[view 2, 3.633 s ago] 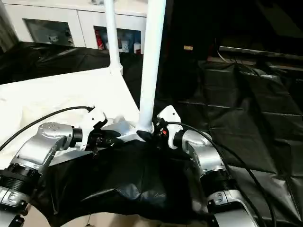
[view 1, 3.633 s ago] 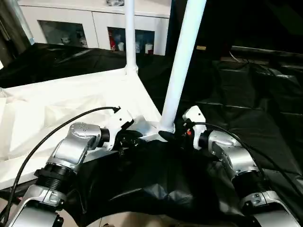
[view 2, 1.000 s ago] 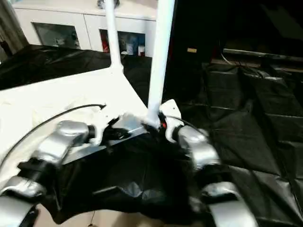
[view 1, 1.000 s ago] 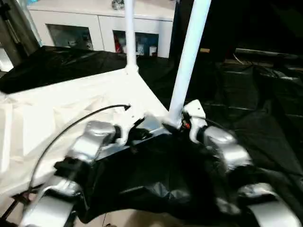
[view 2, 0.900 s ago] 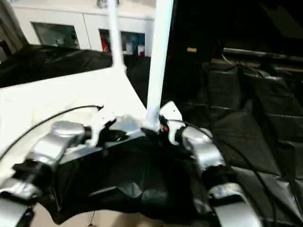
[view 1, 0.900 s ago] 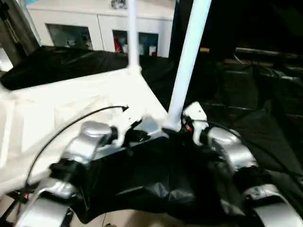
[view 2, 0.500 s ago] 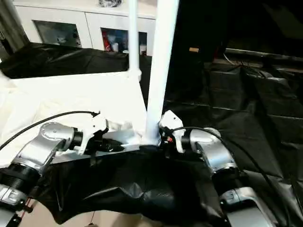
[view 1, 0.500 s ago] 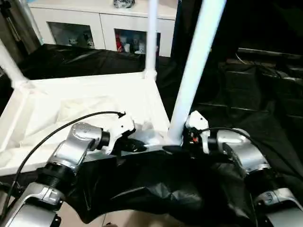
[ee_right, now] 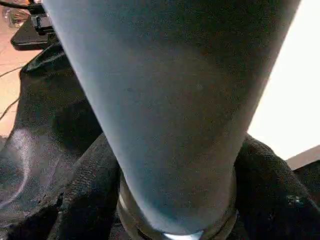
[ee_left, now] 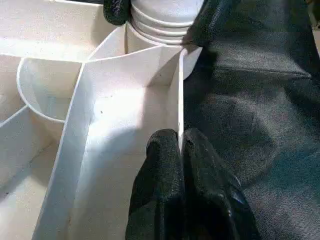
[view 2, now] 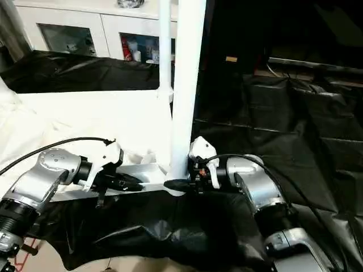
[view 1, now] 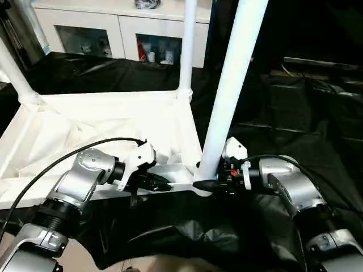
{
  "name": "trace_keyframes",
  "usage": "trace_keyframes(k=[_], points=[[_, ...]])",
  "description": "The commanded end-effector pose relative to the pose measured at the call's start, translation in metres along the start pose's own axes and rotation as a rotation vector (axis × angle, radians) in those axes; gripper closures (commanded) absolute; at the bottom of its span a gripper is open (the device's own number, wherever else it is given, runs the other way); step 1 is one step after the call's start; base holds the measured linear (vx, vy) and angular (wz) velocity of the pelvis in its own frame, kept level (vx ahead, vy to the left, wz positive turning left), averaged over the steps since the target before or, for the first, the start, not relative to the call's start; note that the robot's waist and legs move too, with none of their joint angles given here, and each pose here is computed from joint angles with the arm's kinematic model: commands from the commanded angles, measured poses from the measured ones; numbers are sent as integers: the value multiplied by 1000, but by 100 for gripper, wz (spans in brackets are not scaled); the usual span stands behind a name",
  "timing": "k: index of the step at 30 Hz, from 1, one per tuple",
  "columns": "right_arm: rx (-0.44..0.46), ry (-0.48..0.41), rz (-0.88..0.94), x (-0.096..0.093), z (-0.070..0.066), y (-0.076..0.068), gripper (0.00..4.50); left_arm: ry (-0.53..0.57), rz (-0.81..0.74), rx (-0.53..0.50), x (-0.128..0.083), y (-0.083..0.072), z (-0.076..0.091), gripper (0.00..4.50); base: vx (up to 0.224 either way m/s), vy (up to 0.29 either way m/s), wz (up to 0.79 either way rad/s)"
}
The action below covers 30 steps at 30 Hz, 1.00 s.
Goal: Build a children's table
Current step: Rotate leg to tighten
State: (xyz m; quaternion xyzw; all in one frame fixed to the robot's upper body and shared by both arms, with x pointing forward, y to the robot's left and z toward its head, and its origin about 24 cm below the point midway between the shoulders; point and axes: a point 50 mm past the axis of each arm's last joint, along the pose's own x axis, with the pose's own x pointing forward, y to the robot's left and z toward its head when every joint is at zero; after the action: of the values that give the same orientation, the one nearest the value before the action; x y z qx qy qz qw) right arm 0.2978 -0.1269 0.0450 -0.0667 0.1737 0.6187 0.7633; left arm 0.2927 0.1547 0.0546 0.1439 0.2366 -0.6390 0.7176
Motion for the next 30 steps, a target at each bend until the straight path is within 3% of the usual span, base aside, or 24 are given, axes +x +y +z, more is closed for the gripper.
trace_keyframes(k=[1,4,6,10,11,14,18,20,22,26,30], points=[[25,-13,-31,9,-4,2,177,-71,46,22,12,5,14,450,0,0,0],[72,-48,-214,19,-5,-9,178,-87,150,2,19,15,17,450,0,0,0],[157,-77,-392,31,-8,-18,178,-113,239,-28,29,22,24,450,0,0,0],[204,-79,-474,41,-10,-20,178,-126,294,-37,37,27,31,450,0,0,0],[234,-73,-534,54,-10,-18,178,-149,330,-48,47,29,39,450,0,0,0],[253,-86,-606,70,-5,-16,178,-172,336,-46,60,29,48,450,0,0,0],[158,-84,-583,81,1,-12,178,-193,297,-39,67,24,53,450,0,0,0],[199,-123,-533,78,3,-11,122,-191,263,-29,66,21,51,450,0,0,0],[225,-148,-496,73,4,-12,108,-187,239,-20,62,20,48,450,0,0,0],[165,-123,-432,62,4,-13,62,-174,212,-19,54,18,41,450,0,0,0],[70,-81,-308,43,3,-13,56,-161,150,-5,44,14,33,450,0,0,0]])
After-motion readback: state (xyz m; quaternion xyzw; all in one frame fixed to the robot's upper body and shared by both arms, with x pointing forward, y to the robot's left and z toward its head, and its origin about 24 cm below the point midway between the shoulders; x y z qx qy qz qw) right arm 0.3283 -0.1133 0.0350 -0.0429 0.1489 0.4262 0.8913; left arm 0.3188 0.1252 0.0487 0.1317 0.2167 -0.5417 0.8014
